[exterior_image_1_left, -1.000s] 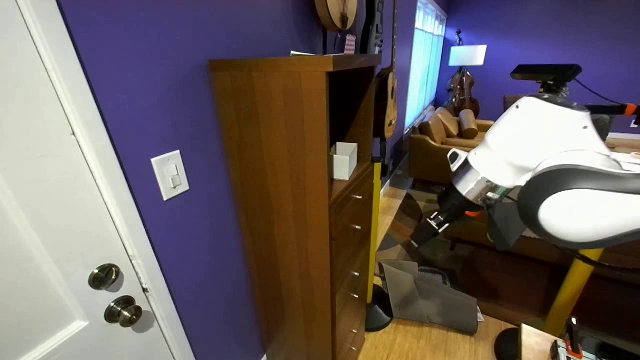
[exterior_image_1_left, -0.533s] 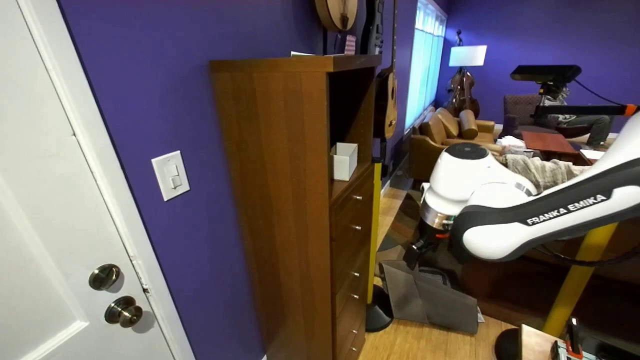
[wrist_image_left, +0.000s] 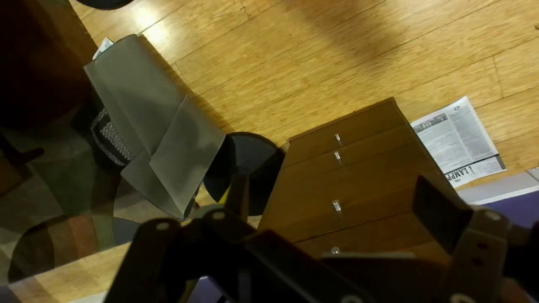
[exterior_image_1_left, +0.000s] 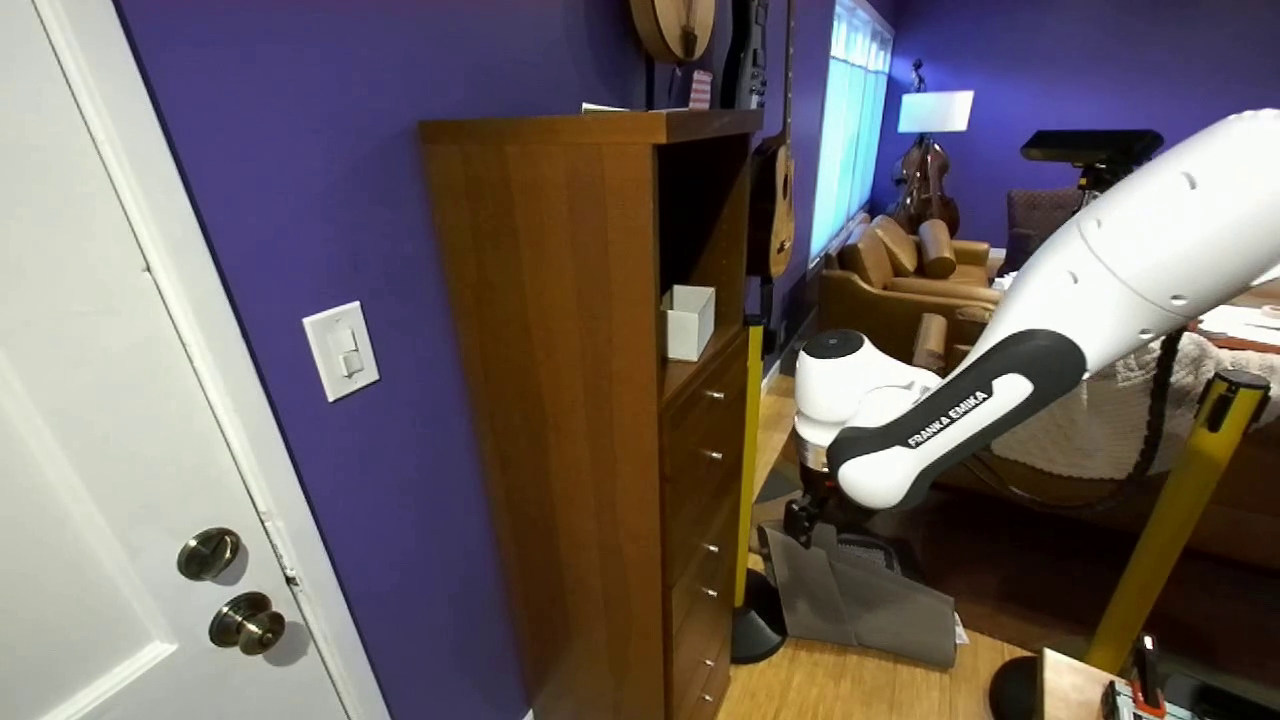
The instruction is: Open the third to bottom drawer of the cabinet
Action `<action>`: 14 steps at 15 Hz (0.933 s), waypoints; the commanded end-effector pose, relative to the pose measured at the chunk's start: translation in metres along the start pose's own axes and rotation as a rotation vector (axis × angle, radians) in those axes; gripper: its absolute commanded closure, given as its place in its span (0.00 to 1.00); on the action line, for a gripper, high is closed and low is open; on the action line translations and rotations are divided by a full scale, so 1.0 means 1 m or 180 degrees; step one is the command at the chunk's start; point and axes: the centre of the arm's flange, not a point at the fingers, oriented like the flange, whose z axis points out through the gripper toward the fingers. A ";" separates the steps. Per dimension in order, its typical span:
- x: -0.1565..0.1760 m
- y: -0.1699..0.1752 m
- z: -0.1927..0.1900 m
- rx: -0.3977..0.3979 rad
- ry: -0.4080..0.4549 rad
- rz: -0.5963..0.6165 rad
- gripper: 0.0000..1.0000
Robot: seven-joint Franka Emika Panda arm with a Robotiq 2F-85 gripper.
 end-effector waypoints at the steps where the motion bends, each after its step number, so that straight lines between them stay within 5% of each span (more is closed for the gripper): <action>1: 0.046 0.001 0.049 -0.0073 -0.0063 -0.0031 0.00; 5: 0.072 0.003 0.089 -0.0041 -0.0042 -0.0193 0.00; 6: 0.048 0.002 0.065 -0.0066 -0.0052 -0.0103 0.00; 14: 0.067 0.002 0.075 -0.0074 0.0074 -0.0169 0.00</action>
